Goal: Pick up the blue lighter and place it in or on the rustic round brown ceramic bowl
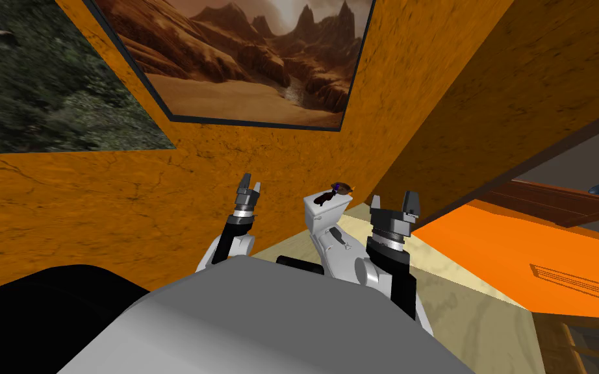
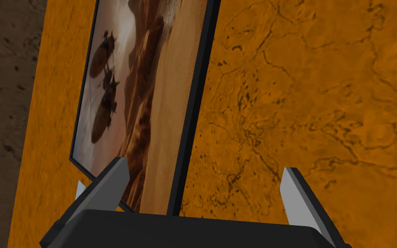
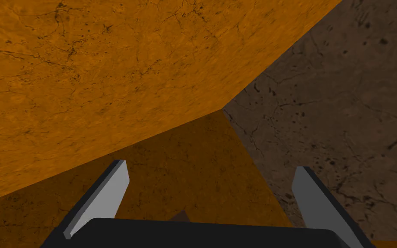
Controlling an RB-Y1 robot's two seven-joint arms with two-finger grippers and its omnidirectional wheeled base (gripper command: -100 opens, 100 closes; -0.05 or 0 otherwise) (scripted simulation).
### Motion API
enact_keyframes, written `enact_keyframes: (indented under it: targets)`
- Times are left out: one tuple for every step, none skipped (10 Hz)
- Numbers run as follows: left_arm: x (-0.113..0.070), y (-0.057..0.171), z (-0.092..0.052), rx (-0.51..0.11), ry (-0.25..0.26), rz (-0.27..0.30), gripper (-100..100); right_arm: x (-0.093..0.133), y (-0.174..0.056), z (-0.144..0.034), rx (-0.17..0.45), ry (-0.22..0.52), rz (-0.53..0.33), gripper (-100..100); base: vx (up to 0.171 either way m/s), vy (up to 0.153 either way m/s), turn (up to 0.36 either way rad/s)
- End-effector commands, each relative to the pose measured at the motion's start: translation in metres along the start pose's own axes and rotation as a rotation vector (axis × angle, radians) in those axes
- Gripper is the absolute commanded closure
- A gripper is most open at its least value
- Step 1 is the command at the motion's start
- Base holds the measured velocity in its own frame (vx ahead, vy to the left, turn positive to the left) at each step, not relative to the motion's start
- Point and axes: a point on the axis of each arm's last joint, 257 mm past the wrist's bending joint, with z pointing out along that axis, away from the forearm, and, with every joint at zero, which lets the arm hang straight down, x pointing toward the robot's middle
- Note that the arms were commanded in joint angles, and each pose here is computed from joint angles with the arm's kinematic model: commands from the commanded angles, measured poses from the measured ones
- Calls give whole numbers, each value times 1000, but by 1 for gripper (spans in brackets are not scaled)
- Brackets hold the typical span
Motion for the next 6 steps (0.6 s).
enact_keyframes:
  targets:
    - [0, 0, 0, 0, 0, 0, 0, 6, -5, -1, 12, 35, -16, -100, -16, 5, 49]
    - [0, 0, 0, 0, 0, 0, 0, 11, -11, -2, 23, 62, -30, -100, -37, 8, 62]
    - [0, 0, 0, 0, 0, 0, 0, 17, -17, -4, 37, 92, -46, -100, -45, 18, 91]
    - [0, 0, 0, 0, 0, 0, 0, 23, -26, -6, 54, 124, -65, -100, -52, 24, 109]
    - [0, 0, 0, 0, 0, 0, 0, 29, -35, -9, 73, 157, -86, -100, -61, 19, 123]
    - [0, 0, 0, 0, 0, 0, 0, 36, -46, -12, 94, 191, -110, -100, -79, 18, 115]
